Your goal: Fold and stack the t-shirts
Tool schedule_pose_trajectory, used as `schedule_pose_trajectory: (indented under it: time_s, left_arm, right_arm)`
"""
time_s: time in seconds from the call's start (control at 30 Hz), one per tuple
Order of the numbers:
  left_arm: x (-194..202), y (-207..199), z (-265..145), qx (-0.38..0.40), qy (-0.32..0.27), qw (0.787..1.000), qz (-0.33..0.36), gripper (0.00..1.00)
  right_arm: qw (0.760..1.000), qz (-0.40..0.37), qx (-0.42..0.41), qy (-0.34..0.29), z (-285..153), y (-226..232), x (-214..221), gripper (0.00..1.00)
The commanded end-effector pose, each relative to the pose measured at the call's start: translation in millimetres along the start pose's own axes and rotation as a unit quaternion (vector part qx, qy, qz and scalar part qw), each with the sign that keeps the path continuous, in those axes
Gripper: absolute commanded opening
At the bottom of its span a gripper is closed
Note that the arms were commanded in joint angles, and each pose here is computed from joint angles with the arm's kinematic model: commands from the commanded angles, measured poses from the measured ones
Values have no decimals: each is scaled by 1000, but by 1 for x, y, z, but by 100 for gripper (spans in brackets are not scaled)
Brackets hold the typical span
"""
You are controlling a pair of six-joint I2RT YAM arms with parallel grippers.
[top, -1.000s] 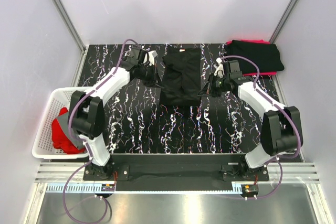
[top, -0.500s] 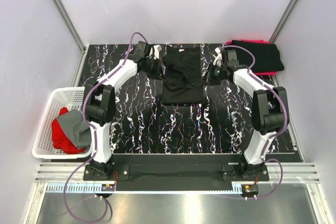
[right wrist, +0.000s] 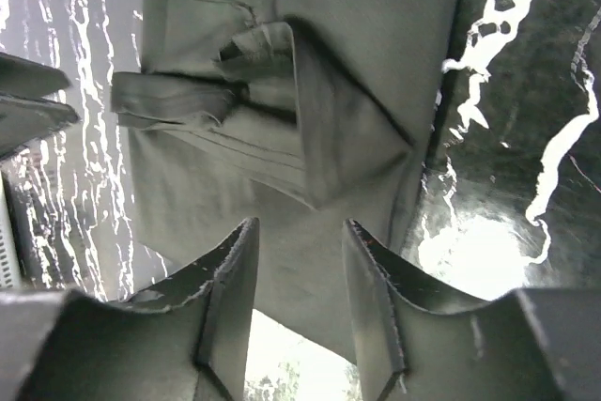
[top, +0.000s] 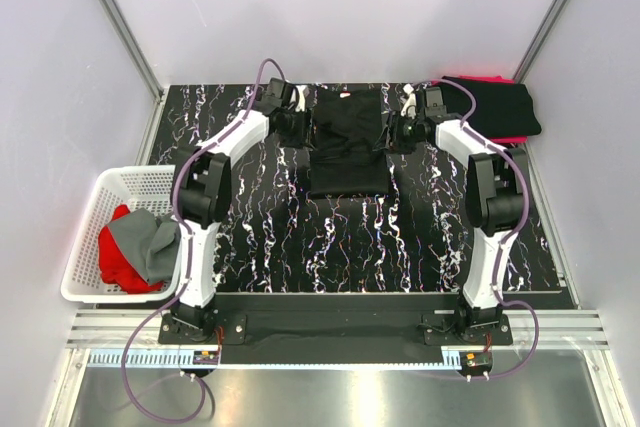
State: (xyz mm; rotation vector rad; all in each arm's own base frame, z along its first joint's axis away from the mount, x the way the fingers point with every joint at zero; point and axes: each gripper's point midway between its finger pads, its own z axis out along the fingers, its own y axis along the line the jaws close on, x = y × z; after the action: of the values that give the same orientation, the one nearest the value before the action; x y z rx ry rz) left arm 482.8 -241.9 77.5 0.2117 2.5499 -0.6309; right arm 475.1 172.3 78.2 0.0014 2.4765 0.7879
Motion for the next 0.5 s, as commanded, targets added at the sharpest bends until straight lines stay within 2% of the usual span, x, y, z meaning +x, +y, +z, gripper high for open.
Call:
schedule_pose_trajectory:
  time_s: [0.0, 0.1, 0.2, 0.33, 0.47]
  left_arm:
    - [-56, -7, -49, -27, -90, 995, 42, 57]
    - [-46, -12, -70, -15, -84, 996, 34, 64]
    - [-5, -31, -73, 60, -24, 998, 10, 66]
    - [59, -37, -56, 115, 65, 990, -44, 66]
    - [85, -35, -40, 129, 100, 983, -89, 66]
  right_arm:
    - [999, -20, 4, -42, -41, 13, -20, 49]
    - [1000, -11, -5, -23, -61, 18, 7, 52]
    - [1000, 11, -8, 15, -66, 13, 46, 52]
    - [997, 36, 2, 62, -60, -3, 92, 52]
    - [996, 46, -6, 81, -50, -7, 106, 52]
